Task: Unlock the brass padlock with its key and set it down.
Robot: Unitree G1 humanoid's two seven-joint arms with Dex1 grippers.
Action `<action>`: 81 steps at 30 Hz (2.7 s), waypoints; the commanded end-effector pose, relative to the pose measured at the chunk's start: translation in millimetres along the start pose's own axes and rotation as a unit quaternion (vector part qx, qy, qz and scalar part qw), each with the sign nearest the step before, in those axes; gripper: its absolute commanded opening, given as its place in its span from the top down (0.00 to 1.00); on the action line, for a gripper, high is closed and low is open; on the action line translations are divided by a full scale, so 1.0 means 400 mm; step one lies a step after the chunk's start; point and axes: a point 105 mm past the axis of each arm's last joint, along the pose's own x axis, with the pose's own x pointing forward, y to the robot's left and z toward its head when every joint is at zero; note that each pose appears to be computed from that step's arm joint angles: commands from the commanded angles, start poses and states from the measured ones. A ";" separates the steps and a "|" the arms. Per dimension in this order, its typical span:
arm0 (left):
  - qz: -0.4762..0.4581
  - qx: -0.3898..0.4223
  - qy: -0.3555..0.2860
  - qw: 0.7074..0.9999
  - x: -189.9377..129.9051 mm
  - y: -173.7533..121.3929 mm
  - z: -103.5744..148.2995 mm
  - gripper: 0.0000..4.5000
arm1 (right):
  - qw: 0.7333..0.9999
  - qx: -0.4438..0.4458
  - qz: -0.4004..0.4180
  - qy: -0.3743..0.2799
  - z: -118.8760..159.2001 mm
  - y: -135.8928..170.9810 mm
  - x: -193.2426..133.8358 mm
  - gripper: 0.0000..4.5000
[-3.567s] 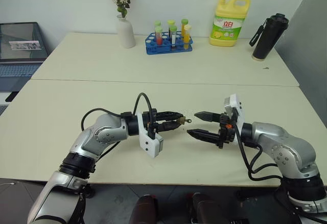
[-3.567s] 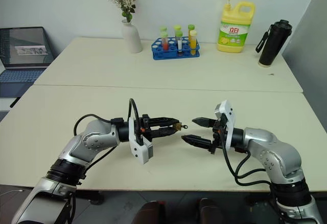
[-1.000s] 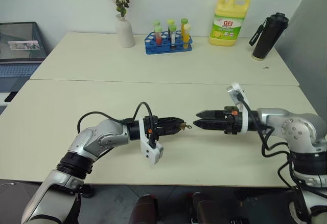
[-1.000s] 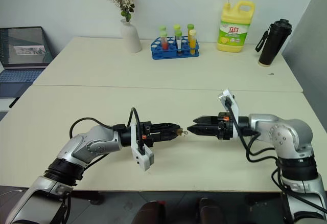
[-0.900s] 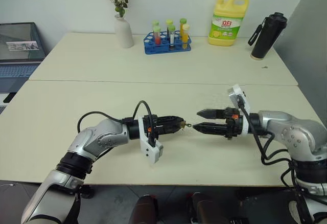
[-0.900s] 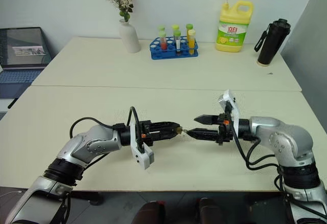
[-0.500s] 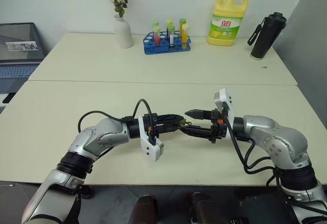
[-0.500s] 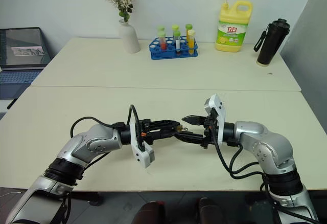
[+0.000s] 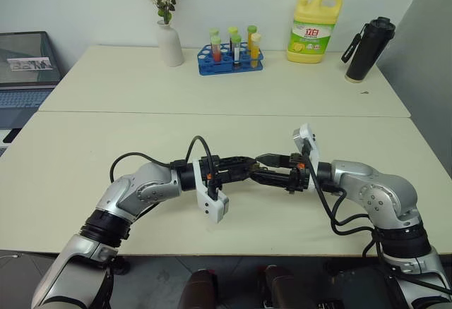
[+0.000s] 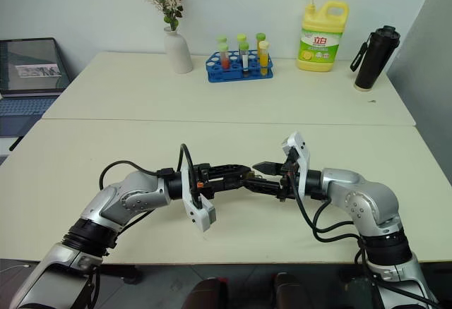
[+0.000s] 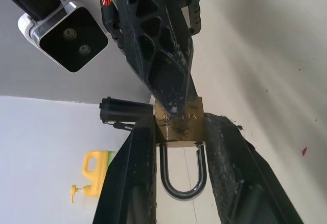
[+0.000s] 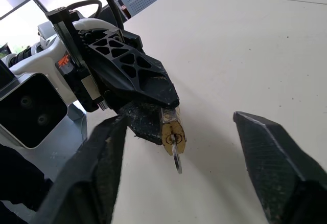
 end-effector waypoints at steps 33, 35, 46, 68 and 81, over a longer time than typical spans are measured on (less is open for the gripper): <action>-0.006 -0.156 0.007 0.988 -0.080 -0.018 0.049 0.23 | 0.999 -0.041 0.011 -0.008 0.052 -0.018 -0.014 0.97; 0.019 -0.188 0.005 0.982 -0.090 0.009 0.058 0.32 | 0.999 -0.045 0.008 -0.008 0.052 -0.025 -0.015 0.97; 0.150 -0.376 0.075 0.911 -0.134 0.140 -0.050 1.00 | 0.997 -0.071 0.022 -0.004 0.059 -0.020 -0.018 0.97; -0.002 -0.554 -0.021 0.833 -0.020 0.040 -0.055 1.00 | 0.995 -0.058 0.081 -0.009 0.083 0.046 -0.031 0.97; -0.017 -0.585 -0.036 0.810 -0.030 0.042 -0.009 1.00 | 0.996 -0.055 0.071 -0.006 0.083 0.032 -0.032 0.97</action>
